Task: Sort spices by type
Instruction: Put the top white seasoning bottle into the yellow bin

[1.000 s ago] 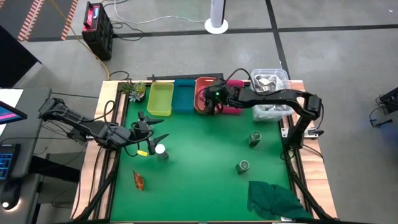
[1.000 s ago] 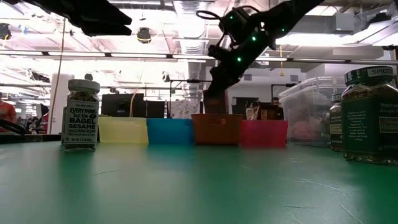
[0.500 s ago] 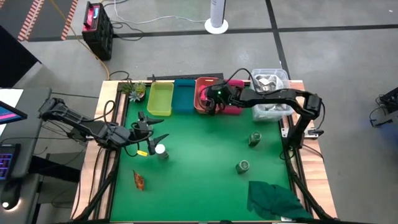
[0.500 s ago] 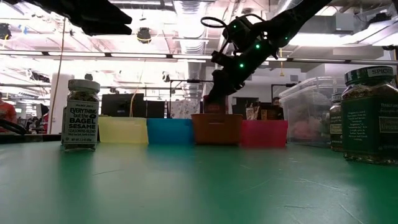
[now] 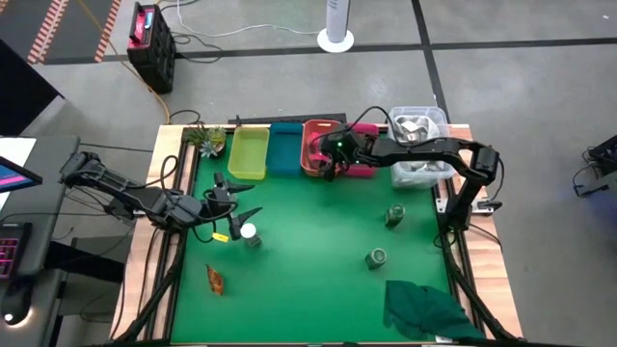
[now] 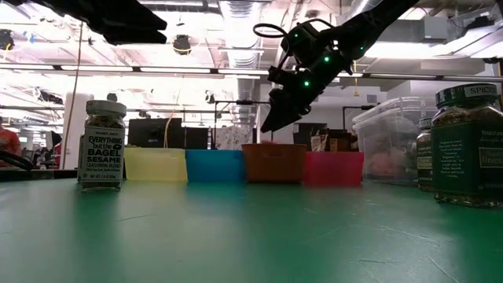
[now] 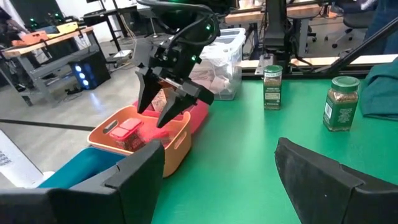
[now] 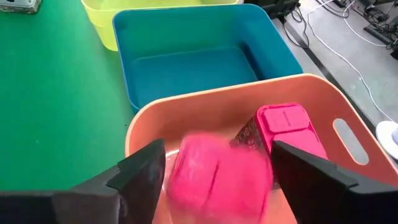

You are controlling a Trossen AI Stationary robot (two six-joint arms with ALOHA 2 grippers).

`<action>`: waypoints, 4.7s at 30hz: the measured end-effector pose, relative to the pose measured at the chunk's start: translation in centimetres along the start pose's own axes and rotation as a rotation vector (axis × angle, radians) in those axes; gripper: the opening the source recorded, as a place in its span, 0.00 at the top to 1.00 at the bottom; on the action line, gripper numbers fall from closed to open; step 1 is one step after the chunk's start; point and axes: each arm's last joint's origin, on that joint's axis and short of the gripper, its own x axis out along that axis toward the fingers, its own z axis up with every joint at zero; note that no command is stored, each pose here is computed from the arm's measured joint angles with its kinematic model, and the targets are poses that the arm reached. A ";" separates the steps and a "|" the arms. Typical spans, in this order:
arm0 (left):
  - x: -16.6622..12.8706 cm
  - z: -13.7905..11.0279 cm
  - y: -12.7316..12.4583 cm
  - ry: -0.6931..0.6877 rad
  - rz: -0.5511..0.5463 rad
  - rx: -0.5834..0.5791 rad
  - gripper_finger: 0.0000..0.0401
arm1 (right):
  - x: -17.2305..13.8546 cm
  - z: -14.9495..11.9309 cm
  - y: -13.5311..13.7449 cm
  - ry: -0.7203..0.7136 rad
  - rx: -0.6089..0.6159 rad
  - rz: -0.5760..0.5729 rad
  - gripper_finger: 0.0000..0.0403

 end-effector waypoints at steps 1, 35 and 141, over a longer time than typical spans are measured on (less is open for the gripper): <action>0.0 0.0 0.0 0.000 0.000 0.000 0.27 | 0.0 0.0 0.0 0.001 0.000 0.000 0.20; -0.3 2.3 -0.7 0.470 -0.104 0.001 0.30 | -4.6 -0.6 13.4 -0.005 -0.176 0.159 0.20; 15.6 0.7 21.7 1.220 -0.005 0.143 0.50 | -7.8 -2.2 20.4 -0.288 -0.172 0.363 0.20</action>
